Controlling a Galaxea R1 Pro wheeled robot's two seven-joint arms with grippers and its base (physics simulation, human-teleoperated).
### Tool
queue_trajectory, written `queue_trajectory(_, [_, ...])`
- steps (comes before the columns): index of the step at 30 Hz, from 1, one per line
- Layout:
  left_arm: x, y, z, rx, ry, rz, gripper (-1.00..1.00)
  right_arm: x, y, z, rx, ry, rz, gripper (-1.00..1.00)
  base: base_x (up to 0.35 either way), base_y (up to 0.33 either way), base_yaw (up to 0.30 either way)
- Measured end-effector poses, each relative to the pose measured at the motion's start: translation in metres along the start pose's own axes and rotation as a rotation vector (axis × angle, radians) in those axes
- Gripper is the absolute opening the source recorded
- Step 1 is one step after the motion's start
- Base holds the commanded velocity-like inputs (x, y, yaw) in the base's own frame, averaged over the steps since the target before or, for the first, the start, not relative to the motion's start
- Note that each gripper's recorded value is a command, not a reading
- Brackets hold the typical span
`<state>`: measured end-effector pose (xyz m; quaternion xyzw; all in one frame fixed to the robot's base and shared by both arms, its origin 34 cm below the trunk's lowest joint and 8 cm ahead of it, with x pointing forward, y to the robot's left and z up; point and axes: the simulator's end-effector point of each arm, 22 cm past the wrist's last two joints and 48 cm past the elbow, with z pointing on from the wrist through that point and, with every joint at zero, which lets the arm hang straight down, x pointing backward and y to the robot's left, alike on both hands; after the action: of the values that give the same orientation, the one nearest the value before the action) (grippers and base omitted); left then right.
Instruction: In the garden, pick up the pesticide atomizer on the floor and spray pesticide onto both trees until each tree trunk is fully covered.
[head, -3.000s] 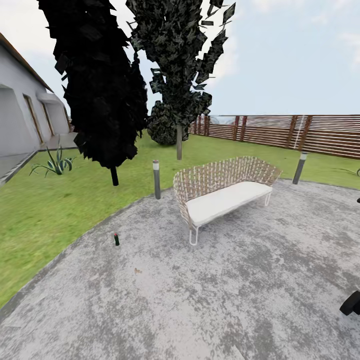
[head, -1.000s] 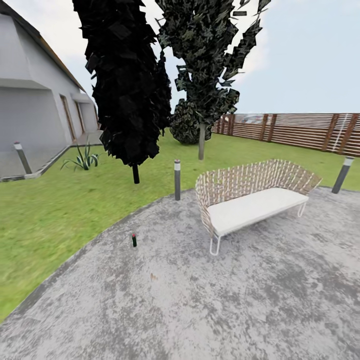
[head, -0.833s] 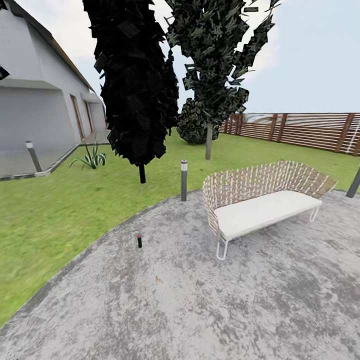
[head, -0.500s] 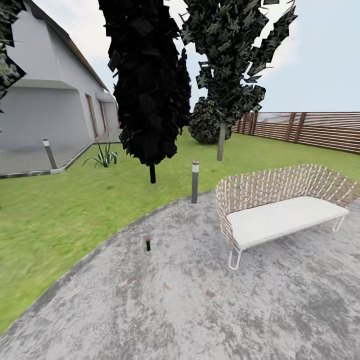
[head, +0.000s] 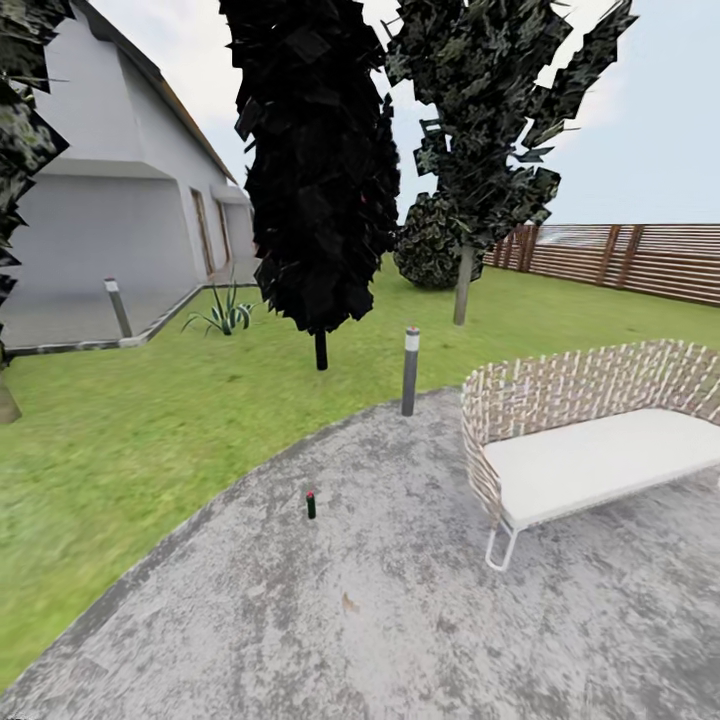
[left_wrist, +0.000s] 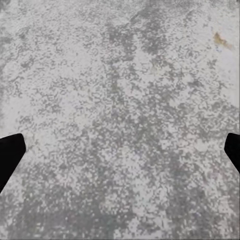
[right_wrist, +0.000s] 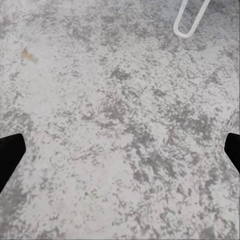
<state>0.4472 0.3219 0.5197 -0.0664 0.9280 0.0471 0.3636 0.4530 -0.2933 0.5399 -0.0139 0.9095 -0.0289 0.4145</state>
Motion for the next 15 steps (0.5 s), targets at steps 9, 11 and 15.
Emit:
queue_trajectory(9, [0.0, 0.0, 0.0, 0.0, 0.0, 0.0, 1.0, 0.0001, 0.0, 0.0, 0.0, 0.0, 0.0, 1.0, 0.289, 0.191, 0.275])
queue_trajectory(11, [0.0, 0.0, 0.0, 0.0, 0.0, 0.001, 1.0, -0.0001, 0.0, 0.0, 0.0, 0.0, 0.0, 1.0, 0.287, 0.194, 0.26])
queue_trajectory(15, [-0.0001, 0.0007, 0.0001, -0.001, 0.0, 0.001, 1.0, 0.0001, 0.0, 0.0, 0.0, 0.0, 0.0, 1.0, 0.287, 0.193, 0.094])
